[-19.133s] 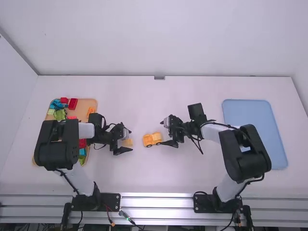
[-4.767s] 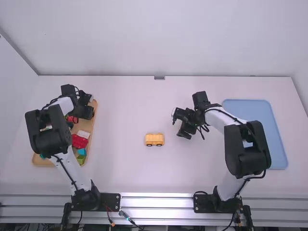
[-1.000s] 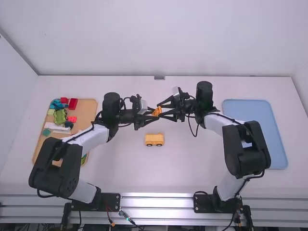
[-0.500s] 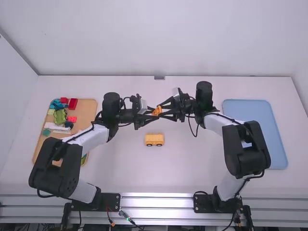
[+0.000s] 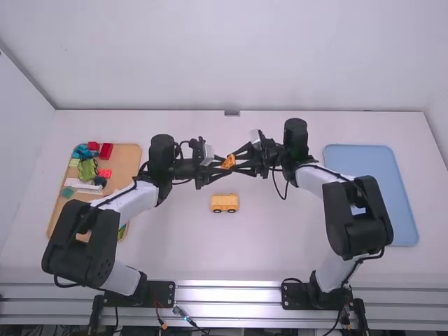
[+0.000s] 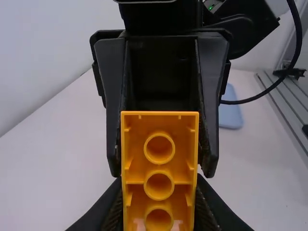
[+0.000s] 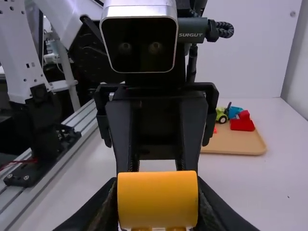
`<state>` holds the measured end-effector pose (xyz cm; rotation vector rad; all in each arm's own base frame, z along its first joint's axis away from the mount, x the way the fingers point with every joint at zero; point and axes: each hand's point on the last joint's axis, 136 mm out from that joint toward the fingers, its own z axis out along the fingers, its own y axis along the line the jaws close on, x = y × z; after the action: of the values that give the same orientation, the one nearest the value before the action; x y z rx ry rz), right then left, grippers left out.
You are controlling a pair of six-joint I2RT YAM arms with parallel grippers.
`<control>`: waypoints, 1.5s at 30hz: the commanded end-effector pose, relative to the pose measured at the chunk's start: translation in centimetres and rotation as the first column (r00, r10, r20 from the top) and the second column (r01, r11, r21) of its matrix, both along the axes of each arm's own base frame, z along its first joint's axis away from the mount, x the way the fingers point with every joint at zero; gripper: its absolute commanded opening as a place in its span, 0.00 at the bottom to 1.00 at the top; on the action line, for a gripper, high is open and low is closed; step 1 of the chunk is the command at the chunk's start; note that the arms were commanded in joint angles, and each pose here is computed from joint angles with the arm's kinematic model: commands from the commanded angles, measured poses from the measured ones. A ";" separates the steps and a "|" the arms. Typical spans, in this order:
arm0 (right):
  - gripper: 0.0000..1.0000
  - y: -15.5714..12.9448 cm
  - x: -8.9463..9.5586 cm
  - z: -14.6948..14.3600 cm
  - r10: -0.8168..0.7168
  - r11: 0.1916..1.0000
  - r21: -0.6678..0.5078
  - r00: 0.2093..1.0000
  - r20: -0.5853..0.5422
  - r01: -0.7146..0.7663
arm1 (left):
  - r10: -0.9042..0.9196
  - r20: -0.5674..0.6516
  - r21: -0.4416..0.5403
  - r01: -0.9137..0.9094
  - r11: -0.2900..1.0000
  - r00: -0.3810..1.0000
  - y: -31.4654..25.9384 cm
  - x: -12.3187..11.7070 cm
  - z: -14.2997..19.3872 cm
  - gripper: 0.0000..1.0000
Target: Assemble lego blocks to make yellow taxi
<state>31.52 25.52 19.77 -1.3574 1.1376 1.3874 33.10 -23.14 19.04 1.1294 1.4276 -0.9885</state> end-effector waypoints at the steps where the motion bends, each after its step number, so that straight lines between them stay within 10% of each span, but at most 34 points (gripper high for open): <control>1: 0.29 0.0 -1.0 0.5 0.037 0.999 0.011 0.999 0.007 -0.037 | -0.004 0.005 -0.005 0.004 1.000 1.000 0.0 -0.4 0.3 0.05; 7: 0.20 0.0 -1.0 0.5 0.037 0.999 0.011 0.999 0.008 -0.037 | -0.004 0.006 -0.005 0.004 1.000 1.000 0.0 -0.4 0.3 0.26; 10: 0.14 0.1 -0.7 0.4 0.021 1.000 0.007 1.000 0.011 -0.021 | -0.002 0.005 -0.004 0.002 1.000 1.000 0.0 -0.3 0.3 0.63; 11: 0.13 0.1 -0.4 0.3 0.003 1.000 0.002 1.000 0.009 -0.003 | 0.000 0.002 -0.003 0.000 1.000 1.000 0.0 -0.3 0.2 0.99; 23: 0.00 -1.0 7.0 -2.3 -0.454 0.885 -0.190 0.879 -0.147 0.425 | 0.278 -0.150 0.127 -0.261 0.957 0.949 3.8 3.3 -3.5 0.99; 28: 0.00 -3.3 8.3 -5.4 -0.663 0.676 -0.455 0.748 -0.030 0.580 | 0.386 -0.208 0.172 -0.355 0.919 0.899 7.3 5.0 -4.0 0.99; 37: 0.00 -8.5 4.6 -8.8 -0.563 0.190 -0.832 0.752 0.342 0.521 | 0.528 -0.270 0.207 -0.487 0.848 0.805 13.9 7.3 -3.4 0.99; 45: 0.00 -11.0 0.5 -14.1 -0.306 -0.003 -0.941 0.895 0.324 0.340 | 0.579 -0.300 0.221 -0.535 0.815 0.758 16.6 7.4 -4.1 0.99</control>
<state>31.62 15.79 6.93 -1.5758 2.4759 0.0756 40.35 -6.62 13.88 0.5258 2.0199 -0.6940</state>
